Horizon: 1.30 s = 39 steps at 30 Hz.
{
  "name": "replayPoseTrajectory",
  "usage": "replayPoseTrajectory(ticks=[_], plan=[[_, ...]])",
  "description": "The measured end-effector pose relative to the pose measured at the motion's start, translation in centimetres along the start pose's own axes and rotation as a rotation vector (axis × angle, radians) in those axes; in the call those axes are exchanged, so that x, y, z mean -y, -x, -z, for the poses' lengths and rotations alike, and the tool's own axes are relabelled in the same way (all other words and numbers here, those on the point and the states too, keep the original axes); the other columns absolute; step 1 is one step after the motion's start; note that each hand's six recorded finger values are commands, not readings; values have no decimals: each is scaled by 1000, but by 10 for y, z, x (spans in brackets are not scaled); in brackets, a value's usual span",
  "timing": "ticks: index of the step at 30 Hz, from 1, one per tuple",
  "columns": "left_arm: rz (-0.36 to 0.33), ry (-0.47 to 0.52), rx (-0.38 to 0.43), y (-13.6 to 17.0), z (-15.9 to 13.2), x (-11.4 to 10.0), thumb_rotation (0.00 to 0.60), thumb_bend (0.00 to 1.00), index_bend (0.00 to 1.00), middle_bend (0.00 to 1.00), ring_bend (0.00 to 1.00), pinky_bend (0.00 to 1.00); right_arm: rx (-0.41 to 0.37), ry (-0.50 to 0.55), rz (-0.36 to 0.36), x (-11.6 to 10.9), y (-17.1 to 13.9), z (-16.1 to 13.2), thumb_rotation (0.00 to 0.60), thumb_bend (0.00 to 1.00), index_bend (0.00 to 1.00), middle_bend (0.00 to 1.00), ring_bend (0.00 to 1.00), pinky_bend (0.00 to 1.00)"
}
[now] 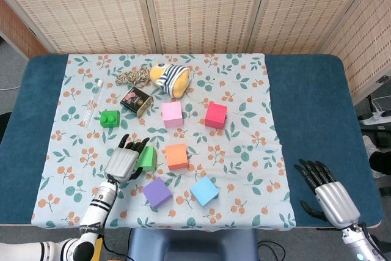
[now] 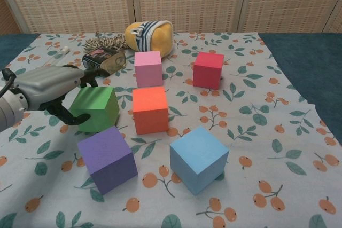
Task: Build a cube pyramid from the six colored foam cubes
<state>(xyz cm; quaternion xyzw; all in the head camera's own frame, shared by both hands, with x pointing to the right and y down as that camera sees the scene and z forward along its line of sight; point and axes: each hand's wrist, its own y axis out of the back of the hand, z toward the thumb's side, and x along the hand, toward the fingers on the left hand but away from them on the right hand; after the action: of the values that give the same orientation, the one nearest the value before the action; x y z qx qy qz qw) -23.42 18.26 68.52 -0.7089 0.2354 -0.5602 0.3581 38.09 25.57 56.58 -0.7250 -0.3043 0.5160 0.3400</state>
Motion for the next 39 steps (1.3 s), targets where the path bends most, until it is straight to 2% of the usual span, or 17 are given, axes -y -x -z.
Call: replayPoseTrajectory(ticks=[4, 8, 20, 26, 39], plan=[[-4, -12, -10, -3, 3, 0, 600, 382, 0, 701, 311, 43, 7, -1, 2, 0, 1, 1, 600, 238, 0, 0, 0, 0], [21, 3, -3, -5, 1, 5, 600, 382, 0, 651, 313, 48, 10, -4, -2, 1, 2, 2, 600, 238, 0, 0, 0, 0], [21, 11, 9, -12, 1, 3, 600, 376, 0, 392, 313, 110, 29, -12, -5, 2, 5, 4, 600, 238, 0, 0, 0, 0], [36, 16, 7, -11, 2, 3, 600, 373, 0, 365, 308, 129, 30, -14, -8, 3, 6, 4, 600, 239, 0, 0, 0, 0], [57, 37, 17, -9, -2, 1, 600, 372, 0, 134, 189, 142, 32, -12, -3, 1, 5, 4, 600, 238, 0, 0, 0, 0]])
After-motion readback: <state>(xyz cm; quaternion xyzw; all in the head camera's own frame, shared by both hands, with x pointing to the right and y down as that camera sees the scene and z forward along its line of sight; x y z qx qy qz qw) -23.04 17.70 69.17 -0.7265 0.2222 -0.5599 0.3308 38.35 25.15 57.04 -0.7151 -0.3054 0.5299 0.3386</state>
